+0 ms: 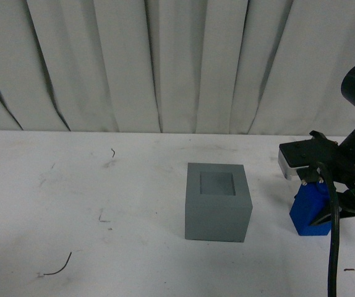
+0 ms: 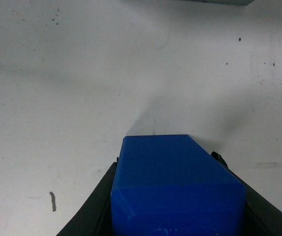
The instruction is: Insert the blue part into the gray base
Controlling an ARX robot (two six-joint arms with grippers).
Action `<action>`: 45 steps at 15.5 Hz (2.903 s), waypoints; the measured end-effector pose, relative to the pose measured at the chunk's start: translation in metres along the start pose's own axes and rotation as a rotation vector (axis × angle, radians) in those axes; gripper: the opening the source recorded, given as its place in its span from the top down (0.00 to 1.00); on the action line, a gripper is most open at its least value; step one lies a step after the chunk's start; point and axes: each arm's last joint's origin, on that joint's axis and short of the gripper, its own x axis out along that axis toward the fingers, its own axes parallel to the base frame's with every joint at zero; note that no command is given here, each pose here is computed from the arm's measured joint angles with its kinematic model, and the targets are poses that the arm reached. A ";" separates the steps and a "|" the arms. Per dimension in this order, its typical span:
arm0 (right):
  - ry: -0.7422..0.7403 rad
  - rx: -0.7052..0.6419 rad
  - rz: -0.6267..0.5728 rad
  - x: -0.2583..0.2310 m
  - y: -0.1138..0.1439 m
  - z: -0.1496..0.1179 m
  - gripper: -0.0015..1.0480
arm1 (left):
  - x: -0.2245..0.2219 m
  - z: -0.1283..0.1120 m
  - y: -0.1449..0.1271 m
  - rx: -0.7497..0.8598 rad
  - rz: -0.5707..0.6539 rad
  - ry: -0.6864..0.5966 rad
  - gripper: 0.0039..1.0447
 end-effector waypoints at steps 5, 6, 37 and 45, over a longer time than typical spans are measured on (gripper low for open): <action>-0.001 -0.003 -0.005 -0.040 0.003 0.016 0.55 | 0.000 0.000 0.000 0.000 0.000 0.000 0.06; -0.001 -0.005 -0.012 -0.050 0.002 0.019 0.55 | 0.000 0.000 0.000 0.000 0.000 0.000 0.06; -0.046 0.017 0.024 -0.021 -0.019 0.159 0.55 | 0.000 0.000 0.000 0.000 0.000 0.000 0.06; -0.040 -0.012 0.004 -0.019 -0.023 0.156 0.55 | 0.000 0.000 0.000 0.000 0.000 0.000 0.06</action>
